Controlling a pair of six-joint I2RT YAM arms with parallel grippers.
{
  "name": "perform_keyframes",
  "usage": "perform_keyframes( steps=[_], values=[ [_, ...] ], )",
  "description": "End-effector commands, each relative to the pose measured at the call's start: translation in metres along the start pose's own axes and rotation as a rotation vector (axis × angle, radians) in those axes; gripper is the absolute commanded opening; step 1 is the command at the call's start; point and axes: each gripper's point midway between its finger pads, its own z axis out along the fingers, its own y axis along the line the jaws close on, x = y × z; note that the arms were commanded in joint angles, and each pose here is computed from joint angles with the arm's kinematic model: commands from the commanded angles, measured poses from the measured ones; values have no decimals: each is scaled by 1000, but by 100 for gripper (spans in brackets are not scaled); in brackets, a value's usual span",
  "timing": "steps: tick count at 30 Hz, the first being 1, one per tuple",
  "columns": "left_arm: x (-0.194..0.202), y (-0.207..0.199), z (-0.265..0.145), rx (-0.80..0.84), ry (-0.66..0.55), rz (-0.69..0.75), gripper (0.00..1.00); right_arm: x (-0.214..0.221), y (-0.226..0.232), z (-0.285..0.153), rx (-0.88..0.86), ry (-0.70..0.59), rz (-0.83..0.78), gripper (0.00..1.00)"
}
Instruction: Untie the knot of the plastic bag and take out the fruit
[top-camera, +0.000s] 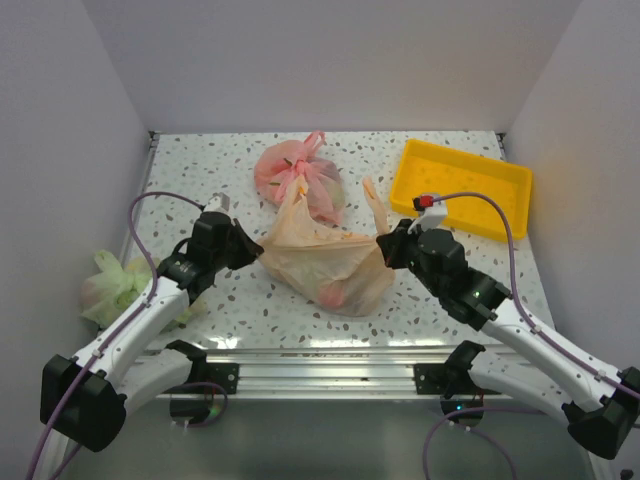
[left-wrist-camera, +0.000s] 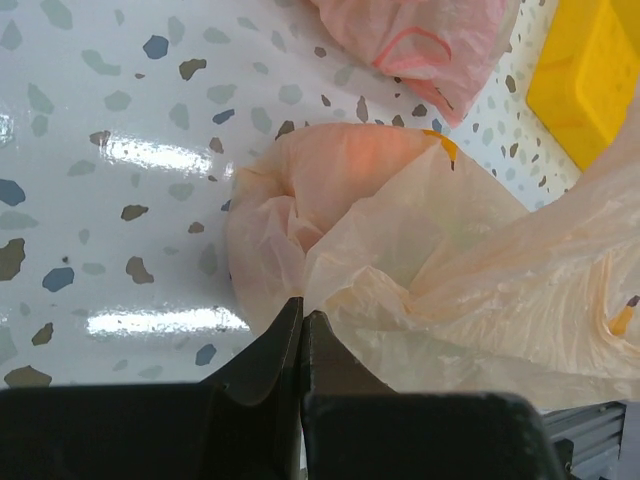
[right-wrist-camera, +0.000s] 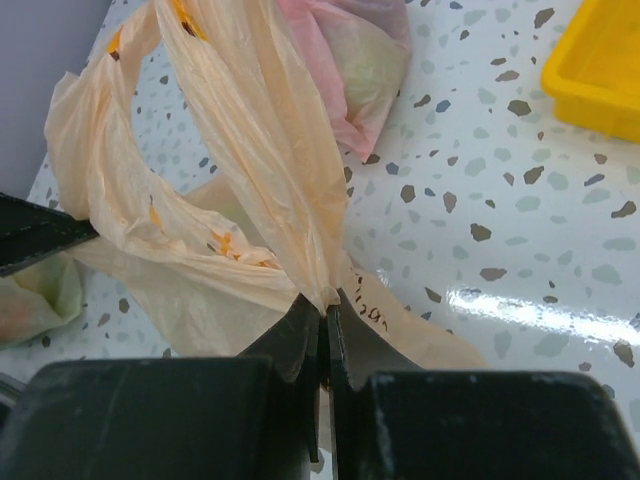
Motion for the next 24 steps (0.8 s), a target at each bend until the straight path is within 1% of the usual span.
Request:
perform_keyframes(
  steps=[1, 2, 3, 5, 6, 8, 9, 10, 12, 14, 15, 17, 18, 19, 20, 21, 22, 23, 24],
  values=[
    [-20, -14, -2, 65, -91, -49, 0, -17, 13, 11, -30, -52, 41, 0],
    [-27, -24, -4, 102, -105, -40, 0, -19, 17, 13, -41, -44, 8, 0],
    [-33, -30, -5, 122, -120, -4, 0, -32, 28, 13, -70, -58, -3, 0],
    [-57, -51, -12, 171, -179, 46, 0, -42, 37, 20, -95, -69, -68, 0],
    [-65, -57, -14, 182, -201, 92, 0, -61, 48, 18, -122, -109, -78, 0],
    [-90, -72, -24, 193, -266, 126, 0, -71, 56, 24, -129, -112, -133, 0],
    [-99, -76, -28, 196, -293, 157, 0, -89, 66, 19, -150, -131, -144, 0],
    [-110, -83, -36, 211, -328, 166, 0, -95, 69, 20, -157, -136, -187, 0],
    [-122, -77, -42, 167, -392, 156, 0, -100, 76, 23, -178, -137, -215, 0],
    [-125, -57, -46, 92, -446, 110, 0, -99, 79, 26, -191, -143, -225, 0],
    [-122, -49, -45, 72, -451, 79, 0, -93, 79, 30, -194, -131, -227, 0],
    [-102, -22, -39, 19, -436, 53, 0, -72, 73, 36, -195, -85, -227, 0],
    [-93, -14, -36, 9, -421, 18, 0, -63, 70, 39, -192, -68, -223, 0],
    [-72, 7, -30, -26, -389, 2, 0, -44, 64, 43, -184, -35, -203, 0],
    [-61, 15, -28, -33, -371, -16, 0, -34, 61, 45, -189, -17, -193, 0],
    [-51, 22, -26, -32, -352, -42, 0, -13, 53, 49, -183, 19, -191, 0],
    [-31, 33, -22, -27, -314, -48, 0, -2, 51, 50, -182, 41, -170, 0],
    [-20, 39, -19, -22, -292, -54, 3, 8, 48, 51, -184, 60, -162, 0],
    [-12, 43, -18, -19, -272, -57, 9, 18, 44, 52, -180, 80, -151, 0]
  ],
)
